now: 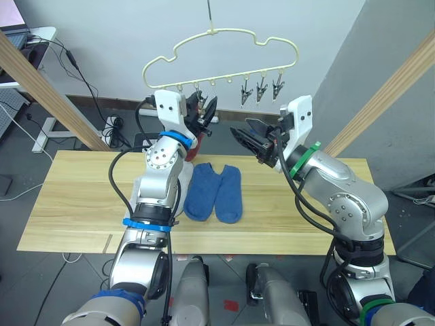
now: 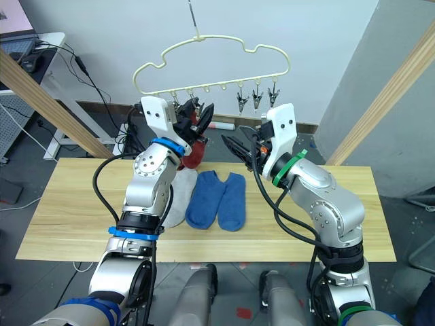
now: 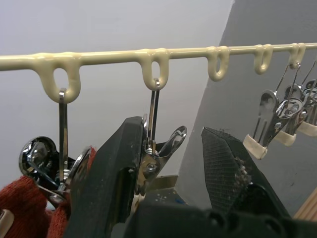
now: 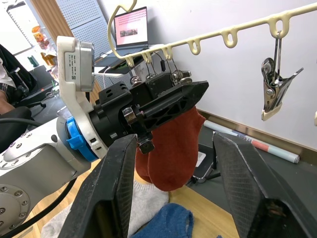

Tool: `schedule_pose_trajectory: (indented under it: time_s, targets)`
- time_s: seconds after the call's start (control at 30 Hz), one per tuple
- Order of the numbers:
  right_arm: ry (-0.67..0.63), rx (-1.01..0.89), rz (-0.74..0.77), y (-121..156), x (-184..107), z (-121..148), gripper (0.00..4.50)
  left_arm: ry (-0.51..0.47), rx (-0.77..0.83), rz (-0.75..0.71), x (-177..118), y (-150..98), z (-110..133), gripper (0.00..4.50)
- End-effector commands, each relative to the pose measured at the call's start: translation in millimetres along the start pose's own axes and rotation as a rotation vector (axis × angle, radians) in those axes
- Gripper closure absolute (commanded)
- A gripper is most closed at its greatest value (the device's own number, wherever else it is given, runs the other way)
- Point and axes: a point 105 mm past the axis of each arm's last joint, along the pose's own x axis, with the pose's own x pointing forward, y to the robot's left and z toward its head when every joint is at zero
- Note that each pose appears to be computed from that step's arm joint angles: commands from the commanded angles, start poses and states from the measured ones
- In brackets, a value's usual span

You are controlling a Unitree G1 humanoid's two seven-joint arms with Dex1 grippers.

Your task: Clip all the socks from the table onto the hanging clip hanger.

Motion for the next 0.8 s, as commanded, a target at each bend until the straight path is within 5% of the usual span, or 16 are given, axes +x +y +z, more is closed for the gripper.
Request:
schedule_pose_trajectory:
  time_s: [0.03, 0.13, 0.4, 0.6, 0.7, 0.8]
  targets:
    - [-0.049, -0.008, 0.006, 2, -3, 12, 1.97, -0.067, 0.013, -0.007, 5, -1, 18, 2.4]
    - [-0.049, -0.008, 0.005, 2, -3, 12, 1.97, -0.071, 0.001, -0.003, 6, -1, 18, 2.4]
    - [-0.045, -0.003, 0.007, 2, -3, 10, 1.97, -0.077, -0.023, -0.002, 6, 1, 21, 4.21]
    - [-0.034, -0.001, -0.002, 0, -2, 6, 1.97, -0.064, -0.039, 0.003, 4, 4, 20, 4.38]
    - [0.058, -0.04, -0.032, -6, -1, -15, 1.97, -0.042, -0.052, 0.006, 3, 6, 19, 4.38]
    - [0.263, -0.124, -0.092, -18, 7, -71, 1.97, -0.007, -0.169, 0.012, -2, 16, 21, 4.38]
